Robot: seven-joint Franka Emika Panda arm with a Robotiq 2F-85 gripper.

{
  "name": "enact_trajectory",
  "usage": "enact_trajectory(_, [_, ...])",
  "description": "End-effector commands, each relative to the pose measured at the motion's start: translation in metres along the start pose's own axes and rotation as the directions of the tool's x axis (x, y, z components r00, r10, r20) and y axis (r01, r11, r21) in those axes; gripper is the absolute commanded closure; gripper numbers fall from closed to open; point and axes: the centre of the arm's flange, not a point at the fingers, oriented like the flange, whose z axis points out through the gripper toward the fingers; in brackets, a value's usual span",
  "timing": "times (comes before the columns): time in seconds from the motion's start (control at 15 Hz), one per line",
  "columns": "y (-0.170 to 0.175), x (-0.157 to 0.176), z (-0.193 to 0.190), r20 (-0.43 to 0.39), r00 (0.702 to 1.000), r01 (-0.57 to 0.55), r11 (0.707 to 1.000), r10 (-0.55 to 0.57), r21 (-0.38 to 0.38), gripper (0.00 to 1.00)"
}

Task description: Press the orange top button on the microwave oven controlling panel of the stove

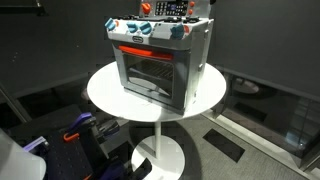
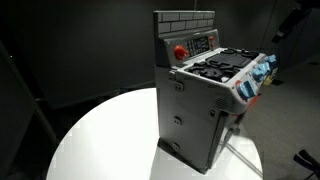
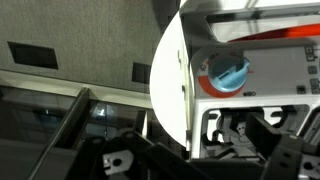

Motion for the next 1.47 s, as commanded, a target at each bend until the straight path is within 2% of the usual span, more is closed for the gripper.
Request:
enact_trajectory(0.0, [-0.005, 0.037, 0.005, -0.041, 0.999, -0.007, 1.0, 0.007, 0.015, 0.0])
enact_trajectory(0.33, [-0.017, 0.07, 0.013, -0.074, 0.997, -0.006, 1.0, 0.008, 0.027, 0.0])
enact_trajectory(1.4, [-0.055, 0.152, 0.055, -0.06, 0.998, -0.031, 0.998, 0.035, 0.055, 0.0])
